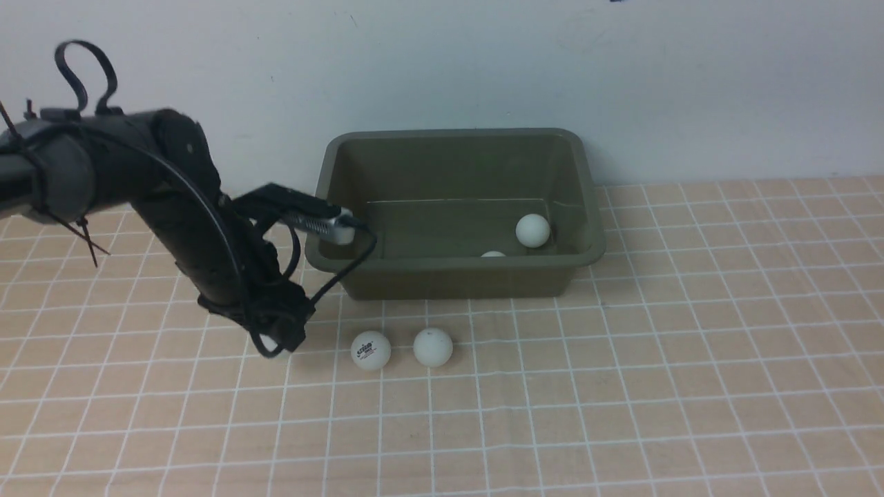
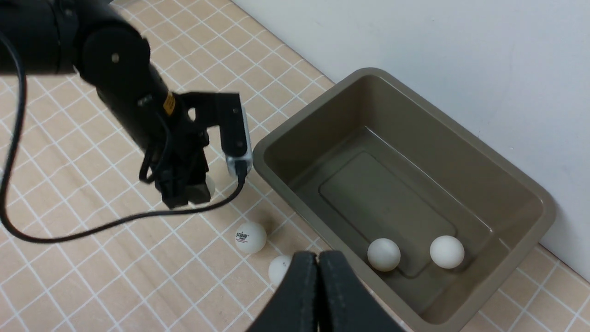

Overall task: Put the table tennis balls into the box on the light coffee tablecloth.
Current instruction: 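Reach for and grasp a ping pong ball on the table beside the basket, then drop the ball into the bin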

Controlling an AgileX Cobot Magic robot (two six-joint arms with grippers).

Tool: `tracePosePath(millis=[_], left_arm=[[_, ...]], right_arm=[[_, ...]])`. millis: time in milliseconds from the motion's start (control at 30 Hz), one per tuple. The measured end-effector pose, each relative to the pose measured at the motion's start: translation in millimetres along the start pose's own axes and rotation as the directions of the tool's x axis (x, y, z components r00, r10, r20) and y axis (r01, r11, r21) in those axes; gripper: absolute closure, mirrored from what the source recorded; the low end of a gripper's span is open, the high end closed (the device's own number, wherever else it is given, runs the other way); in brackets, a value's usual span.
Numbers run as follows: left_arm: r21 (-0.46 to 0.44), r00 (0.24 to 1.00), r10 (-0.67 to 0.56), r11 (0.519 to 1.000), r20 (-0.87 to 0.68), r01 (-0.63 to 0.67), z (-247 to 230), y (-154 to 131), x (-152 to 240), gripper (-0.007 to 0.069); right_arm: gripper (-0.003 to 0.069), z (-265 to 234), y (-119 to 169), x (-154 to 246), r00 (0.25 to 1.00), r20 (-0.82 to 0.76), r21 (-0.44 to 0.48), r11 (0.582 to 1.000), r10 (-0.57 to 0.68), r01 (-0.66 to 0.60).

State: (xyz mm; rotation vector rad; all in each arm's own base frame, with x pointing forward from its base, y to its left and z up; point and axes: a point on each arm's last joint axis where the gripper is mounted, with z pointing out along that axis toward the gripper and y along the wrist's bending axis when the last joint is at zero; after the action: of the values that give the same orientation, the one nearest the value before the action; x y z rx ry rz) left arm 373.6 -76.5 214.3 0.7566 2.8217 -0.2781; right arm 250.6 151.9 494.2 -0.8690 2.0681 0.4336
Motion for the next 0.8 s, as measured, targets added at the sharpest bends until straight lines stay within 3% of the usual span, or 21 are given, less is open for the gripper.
tracePosePath(millis=[167,300,600,800], left_arm=[[0.081,0.989,-0.011,0.997,0.151,-0.001,-51.8,-12.6,-30.3,0.0321],[0.106,0.968,0.024,0.993,0.251,-0.052,-67.0,-15.8,-48.8,0.0321],[0.102,0.960,0.103,0.986,0.259,-0.134,-34.8,-0.5,-75.7,0.0320],[0.156,0.957,0.068,0.981,0.281,-0.115,-30.8,-0.2,-88.1,0.0167]], right_arm=[[0.0676,0.0,0.0,0.0,1.000,0.000,0.000,1.000,0.000,0.000],[0.0676,0.0,0.0,0.0,1.000,0.000,0.000,1.000,-0.004,0.004],[0.0676,0.0,0.0,0.1,1.000,-0.001,0.000,1.000,-0.008,0.008],[0.0676,0.0,0.0,0.1,1.000,-0.001,0.000,1.000,-0.009,0.009]])
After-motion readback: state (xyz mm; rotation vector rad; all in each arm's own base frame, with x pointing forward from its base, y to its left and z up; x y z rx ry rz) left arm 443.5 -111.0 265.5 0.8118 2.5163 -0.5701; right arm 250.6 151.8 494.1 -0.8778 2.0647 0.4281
